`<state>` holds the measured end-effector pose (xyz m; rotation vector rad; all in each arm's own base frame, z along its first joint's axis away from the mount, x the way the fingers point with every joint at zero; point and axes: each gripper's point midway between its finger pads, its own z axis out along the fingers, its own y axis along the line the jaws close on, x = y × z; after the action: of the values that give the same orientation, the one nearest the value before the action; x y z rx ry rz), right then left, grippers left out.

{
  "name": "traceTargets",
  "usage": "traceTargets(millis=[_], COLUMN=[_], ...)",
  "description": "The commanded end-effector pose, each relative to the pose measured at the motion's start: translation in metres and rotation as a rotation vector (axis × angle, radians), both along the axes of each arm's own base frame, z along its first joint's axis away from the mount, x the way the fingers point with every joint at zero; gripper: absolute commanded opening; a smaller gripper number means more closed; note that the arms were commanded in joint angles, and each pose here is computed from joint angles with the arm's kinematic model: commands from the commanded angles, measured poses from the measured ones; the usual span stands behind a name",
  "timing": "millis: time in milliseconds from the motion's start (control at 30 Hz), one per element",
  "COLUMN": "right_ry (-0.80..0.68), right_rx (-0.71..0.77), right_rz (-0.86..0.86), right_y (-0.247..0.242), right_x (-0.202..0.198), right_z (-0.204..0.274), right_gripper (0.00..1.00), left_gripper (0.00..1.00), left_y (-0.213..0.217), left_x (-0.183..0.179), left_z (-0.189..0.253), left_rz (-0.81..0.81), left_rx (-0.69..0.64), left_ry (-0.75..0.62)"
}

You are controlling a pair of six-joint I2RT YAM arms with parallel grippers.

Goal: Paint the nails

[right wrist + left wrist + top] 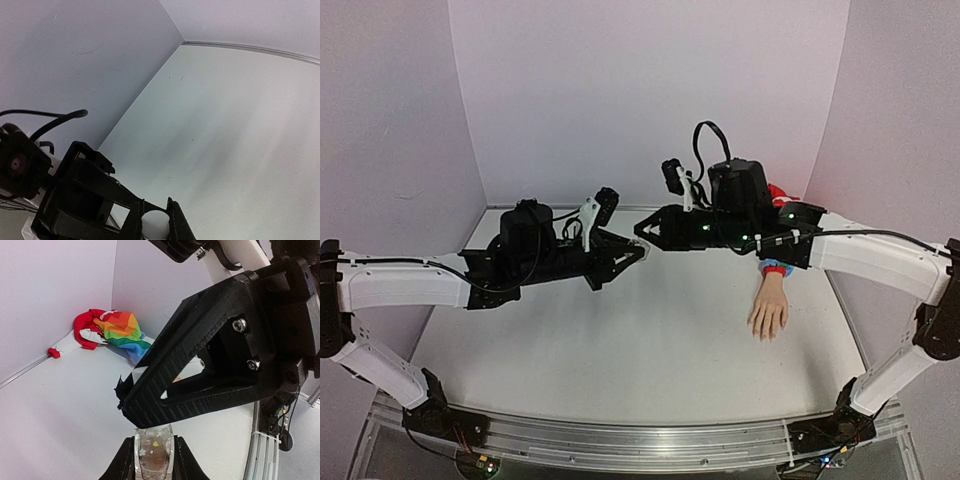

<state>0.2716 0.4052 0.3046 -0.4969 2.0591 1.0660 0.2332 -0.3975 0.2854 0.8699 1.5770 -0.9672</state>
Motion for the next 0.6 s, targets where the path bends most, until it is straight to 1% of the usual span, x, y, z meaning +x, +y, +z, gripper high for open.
traceTargets(millis=[0,67,100,133,167,200,233,267,300,333,400,500,567], right_ry=[-0.138,-0.173,-0.171,-0.168,-0.161,-0.155,-0.148,-0.145,-0.143,-0.138,-0.103,-0.05,-0.013], right_rx=[0.101,0.129,0.139,0.143,0.139,0.136,0.133,0.126,0.115,0.105,0.074,0.024,0.002], right_rz=[0.445,0.614,0.662,0.687,0.684,0.665,0.635,0.581,0.506,0.418,0.28,0.182,0.169], right_y=[0.022,0.022,0.021,0.019,0.018,0.015,0.011,0.008,0.005,0.0,-0.012,-0.023,-0.023], right_x=[-0.068,-0.096,-0.104,-0.109,-0.109,-0.107,-0.102,-0.094,-0.084,-0.072,-0.052,-0.04,-0.039], right_z=[0.029,0.03,0.03,0.029,0.027,0.027,0.027,0.028,0.029,0.031,0.032,0.025,0.019], right_gripper=[0.0,0.0,0.0,0.02,0.07,0.14,0.25,0.42,0.55,0.63,0.67,0.7,0.7], left_gripper=[0.0,0.0,0.0,0.0,0.0,0.0,0.0,0.0,0.0,0.0,0.0,0.0,0.0], left_y=[-0.004,0.005,0.009,0.012,0.014,0.015,0.014,0.014,0.013,0.012,0.013,0.016,0.017], left_x=[-0.053,-0.074,-0.081,-0.084,-0.086,-0.084,-0.081,-0.077,-0.07,-0.061,-0.042,-0.022,-0.02], left_z=[0.049,0.057,0.061,0.063,0.064,0.063,0.06,0.058,0.055,0.05,0.04,0.027,0.023], left_rz=[-0.349,-0.511,-0.557,-0.586,-0.595,-0.586,-0.567,-0.542,-0.5,-0.447,-0.336,-0.208,-0.181], left_rx=[-0.132,-0.188,-0.211,-0.222,-0.224,-0.216,-0.198,-0.18,-0.163,-0.137,-0.079,0.008,0.047], left_ry=[-0.03,0.0,0.022,0.03,0.032,0.034,0.035,0.026,0.022,0.016,0.001,-0.031,-0.067])
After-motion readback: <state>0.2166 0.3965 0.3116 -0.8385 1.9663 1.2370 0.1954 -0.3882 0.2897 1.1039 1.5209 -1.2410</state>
